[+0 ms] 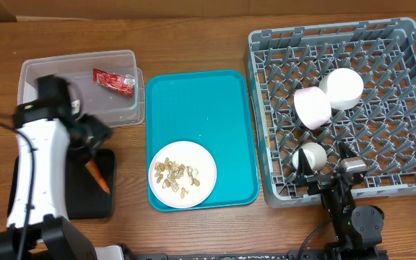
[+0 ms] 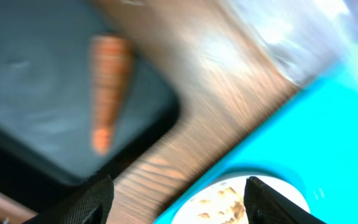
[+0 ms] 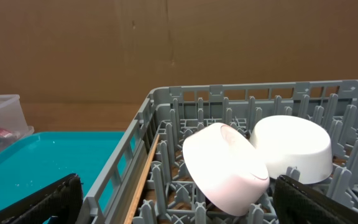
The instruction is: Sort waste into correct bins and load items into the dishwasher
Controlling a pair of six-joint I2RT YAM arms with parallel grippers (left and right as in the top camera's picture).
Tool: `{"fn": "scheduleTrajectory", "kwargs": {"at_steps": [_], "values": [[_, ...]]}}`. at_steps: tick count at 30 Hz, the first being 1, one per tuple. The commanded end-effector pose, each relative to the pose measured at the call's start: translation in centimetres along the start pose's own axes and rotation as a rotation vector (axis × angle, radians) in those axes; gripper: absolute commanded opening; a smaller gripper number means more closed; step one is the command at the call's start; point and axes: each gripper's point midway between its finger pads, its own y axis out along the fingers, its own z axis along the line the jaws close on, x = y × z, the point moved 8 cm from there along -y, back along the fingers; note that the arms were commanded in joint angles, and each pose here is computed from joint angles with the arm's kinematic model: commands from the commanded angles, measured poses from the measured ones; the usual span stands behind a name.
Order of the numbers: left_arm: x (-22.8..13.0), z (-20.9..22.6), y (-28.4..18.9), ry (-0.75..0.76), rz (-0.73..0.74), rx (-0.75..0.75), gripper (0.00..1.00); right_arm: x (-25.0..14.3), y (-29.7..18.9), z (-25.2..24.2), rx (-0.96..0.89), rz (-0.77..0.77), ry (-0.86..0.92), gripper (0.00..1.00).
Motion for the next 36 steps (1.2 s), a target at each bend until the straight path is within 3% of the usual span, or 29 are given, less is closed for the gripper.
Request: {"fn": "scheduleTrajectory", "kwargs": {"at_steps": [1,6,12,19,27,36], "values": [[-2.9,-4.4,-1.1,0.299,-0.029,-0.086,0.68,-0.2,0.0,-0.1,-0.001,-0.002,-0.004,1.00],[-9.9,-11.7,0.4,0.751,-0.126,-0.075,0.61,-0.2,0.0,-0.1,-0.001,-0.002,-0.004,1.00],[-18.3,-15.5,4.6,1.073,-0.166,0.051,0.60,-0.2,0.0,-0.1,-0.002,-0.002,-0.004,1.00],[-23.4,-17.0,9.0,1.212,-0.099,0.062,0.50,-0.2,0.0,-0.1,-0.001,-0.002,-0.004,1.00],[-23.4,-17.1,9.9,1.298,-0.112,0.103,0.35,-0.2,0.0,-0.1,-0.001,-0.002,-0.004,1.00],[-23.7,-16.2,12.4,1.349,-0.048,0.195,0.31,-0.2,0.0,-0.1,-0.001,-0.002,-0.004,1.00]]}}
